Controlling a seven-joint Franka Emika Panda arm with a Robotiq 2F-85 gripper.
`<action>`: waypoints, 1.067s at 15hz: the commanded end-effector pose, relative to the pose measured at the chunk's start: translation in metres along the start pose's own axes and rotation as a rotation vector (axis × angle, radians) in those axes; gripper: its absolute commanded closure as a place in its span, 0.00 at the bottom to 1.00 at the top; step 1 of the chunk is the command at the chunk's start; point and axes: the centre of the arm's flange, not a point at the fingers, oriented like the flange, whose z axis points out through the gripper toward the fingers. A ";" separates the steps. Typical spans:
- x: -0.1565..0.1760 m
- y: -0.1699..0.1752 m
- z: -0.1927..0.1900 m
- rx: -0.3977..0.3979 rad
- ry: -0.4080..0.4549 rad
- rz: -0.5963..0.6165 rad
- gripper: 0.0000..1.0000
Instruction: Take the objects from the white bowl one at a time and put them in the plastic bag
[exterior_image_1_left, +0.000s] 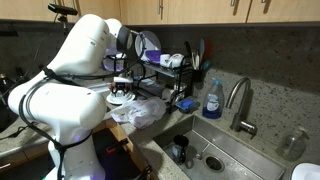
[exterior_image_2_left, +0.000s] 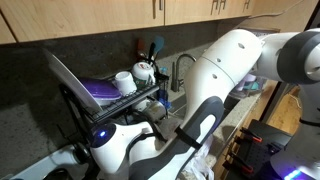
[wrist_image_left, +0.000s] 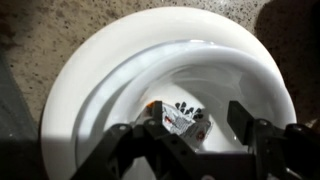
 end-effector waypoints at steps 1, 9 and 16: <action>-0.010 -0.011 0.001 -0.029 -0.006 0.007 0.33; -0.010 -0.017 0.007 -0.029 -0.017 -0.001 0.81; -0.014 -0.030 -0.018 -0.075 0.045 -0.026 0.31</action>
